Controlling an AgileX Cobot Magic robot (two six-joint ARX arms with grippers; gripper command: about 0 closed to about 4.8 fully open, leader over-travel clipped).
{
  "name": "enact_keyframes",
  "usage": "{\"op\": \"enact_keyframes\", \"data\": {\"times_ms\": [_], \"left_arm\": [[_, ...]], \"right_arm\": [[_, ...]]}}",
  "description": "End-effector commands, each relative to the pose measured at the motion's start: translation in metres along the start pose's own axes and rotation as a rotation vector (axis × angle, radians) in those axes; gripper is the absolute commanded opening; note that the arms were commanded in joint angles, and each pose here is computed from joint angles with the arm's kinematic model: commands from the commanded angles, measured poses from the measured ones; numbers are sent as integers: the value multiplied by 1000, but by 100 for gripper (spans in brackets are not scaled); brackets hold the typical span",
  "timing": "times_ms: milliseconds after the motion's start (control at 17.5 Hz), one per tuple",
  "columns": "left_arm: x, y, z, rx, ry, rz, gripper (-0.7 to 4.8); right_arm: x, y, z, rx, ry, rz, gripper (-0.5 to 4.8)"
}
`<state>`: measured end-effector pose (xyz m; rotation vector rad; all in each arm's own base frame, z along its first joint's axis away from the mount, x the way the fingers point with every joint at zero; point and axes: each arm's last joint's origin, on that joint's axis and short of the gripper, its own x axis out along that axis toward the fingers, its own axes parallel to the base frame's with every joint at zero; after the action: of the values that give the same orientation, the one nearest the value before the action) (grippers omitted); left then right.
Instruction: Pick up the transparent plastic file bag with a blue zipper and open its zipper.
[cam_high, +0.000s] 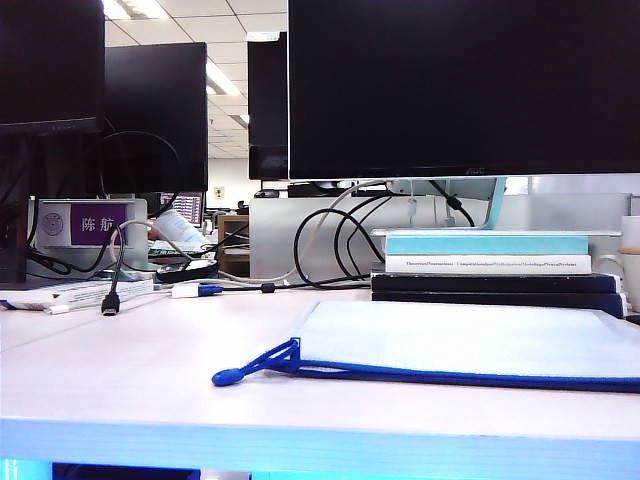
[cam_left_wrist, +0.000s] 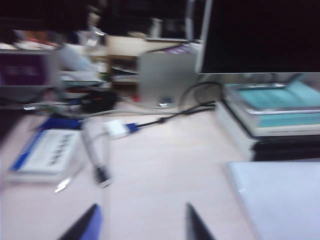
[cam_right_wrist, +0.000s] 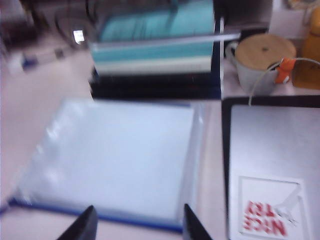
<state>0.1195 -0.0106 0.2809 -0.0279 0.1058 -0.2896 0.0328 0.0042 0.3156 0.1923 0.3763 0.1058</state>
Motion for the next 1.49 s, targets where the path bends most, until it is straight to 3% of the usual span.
{"op": "enact_keyframes", "data": {"times_ms": [57, 172, 344, 458, 630, 802, 974, 1089, 1318, 1490], "left_arm": [[-16, -1, -21, -22, -25, 90, 168], [-28, -3, -35, -33, -66, 136, 145], [-41, -5, -48, -19, -144, 158, 122], [-40, -4, -59, -23, -130, 193, 94], [-33, -1, -75, -32, -72, 211, 73], [-27, 1, -87, -3, -48, 212, -5], [-24, 2, -95, 7, -23, 223, -5], [-24, 5, -101, -28, 18, 296, -5], [-24, 4, -107, -57, 78, 294, -5], [-24, 5, -105, -13, 52, 291, -5]], "right_arm": [[-5, -3, -21, 69, -167, 35, 152], [-6, -6, -34, 90, -257, 60, 140], [16, -8, -37, 93, -281, 100, 87], [34, -9, -40, 82, -371, 170, -8], [66, -15, -58, 105, -436, 231, -8], [98, -24, -91, 112, -432, 226, -8], [111, -31, -110, 55, -393, 116, -7], [113, -34, -113, -32, -367, 23, -6], [114, -34, -115, -32, -349, 26, -6], [115, -35, -118, -24, -314, 8, -6]]}}
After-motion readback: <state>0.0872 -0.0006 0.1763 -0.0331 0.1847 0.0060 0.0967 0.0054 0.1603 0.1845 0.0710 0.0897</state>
